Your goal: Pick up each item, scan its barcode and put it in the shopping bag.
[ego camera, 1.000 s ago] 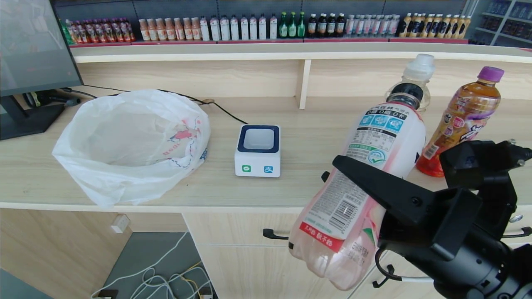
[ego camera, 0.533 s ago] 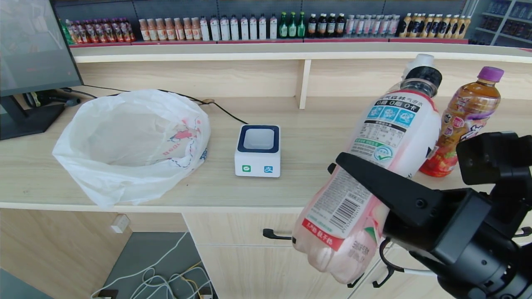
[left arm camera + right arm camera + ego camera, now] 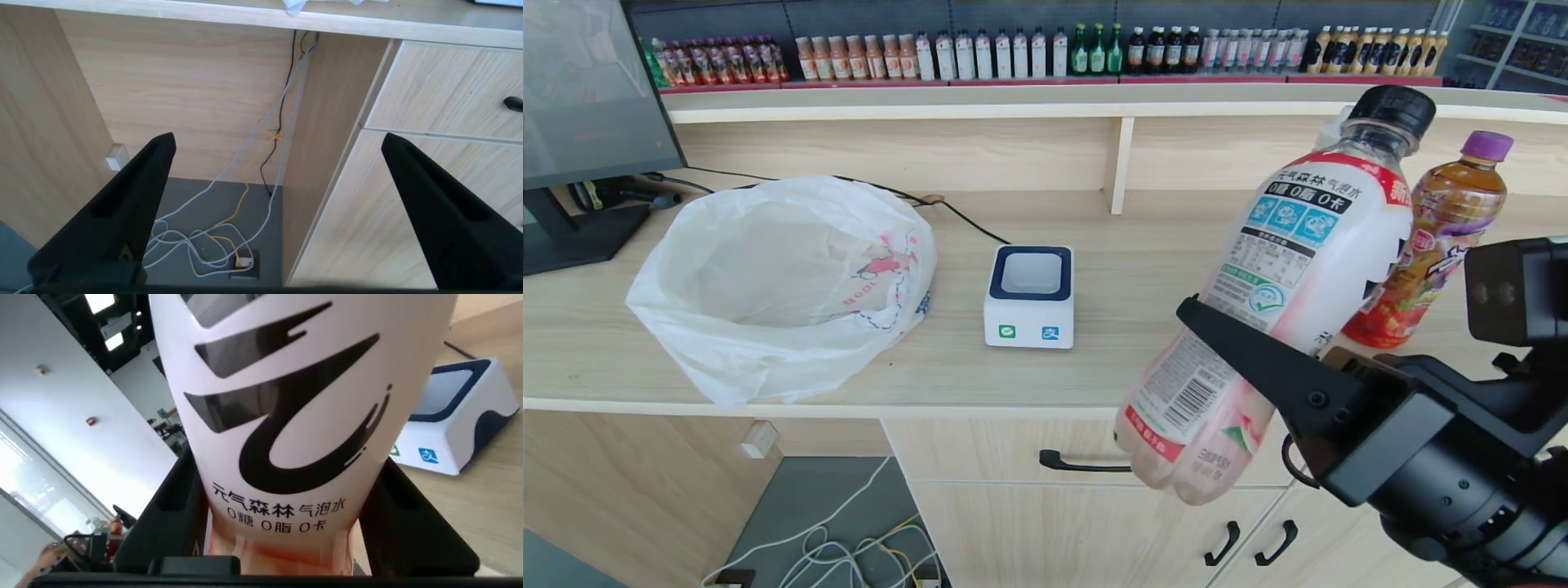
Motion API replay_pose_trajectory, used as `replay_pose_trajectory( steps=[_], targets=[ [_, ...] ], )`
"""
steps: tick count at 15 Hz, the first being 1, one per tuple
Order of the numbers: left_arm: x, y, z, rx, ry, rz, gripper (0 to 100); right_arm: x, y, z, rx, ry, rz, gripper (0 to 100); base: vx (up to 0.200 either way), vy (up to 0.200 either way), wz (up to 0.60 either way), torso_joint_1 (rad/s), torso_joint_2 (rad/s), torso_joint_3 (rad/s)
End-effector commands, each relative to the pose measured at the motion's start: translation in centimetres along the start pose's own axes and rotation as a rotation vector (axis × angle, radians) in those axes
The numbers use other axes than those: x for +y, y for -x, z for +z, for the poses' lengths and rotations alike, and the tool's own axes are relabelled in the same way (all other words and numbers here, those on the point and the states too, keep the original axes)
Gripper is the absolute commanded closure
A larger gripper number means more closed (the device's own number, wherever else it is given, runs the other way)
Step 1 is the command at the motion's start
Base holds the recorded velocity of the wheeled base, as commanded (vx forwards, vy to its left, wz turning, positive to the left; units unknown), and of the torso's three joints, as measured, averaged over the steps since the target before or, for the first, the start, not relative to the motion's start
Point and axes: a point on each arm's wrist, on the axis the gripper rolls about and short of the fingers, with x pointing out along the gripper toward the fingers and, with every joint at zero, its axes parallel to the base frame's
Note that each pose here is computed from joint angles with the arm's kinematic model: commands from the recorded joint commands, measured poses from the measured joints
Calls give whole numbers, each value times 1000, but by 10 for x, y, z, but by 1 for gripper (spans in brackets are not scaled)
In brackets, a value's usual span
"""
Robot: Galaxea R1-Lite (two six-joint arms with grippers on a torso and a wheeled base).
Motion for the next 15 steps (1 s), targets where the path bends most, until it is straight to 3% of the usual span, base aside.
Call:
replay_pose_trajectory(
  steps=[1, 10, 15],
  targets=[
    [0, 0, 0, 0, 0, 0, 0, -8, -5, 7, -18, 71, -40, 100, 0, 0, 0, 0, 0, 0],
    [0, 0, 0, 0, -2, 0, 0, -42, 0, 19, 4, 595, -235, 100, 0, 0, 0, 0, 0, 0],
    [0, 0, 0, 0, -2, 0, 0, -55, -2, 16, -4, 639, -276, 100, 0, 0, 0, 0, 0, 0]
  ],
)
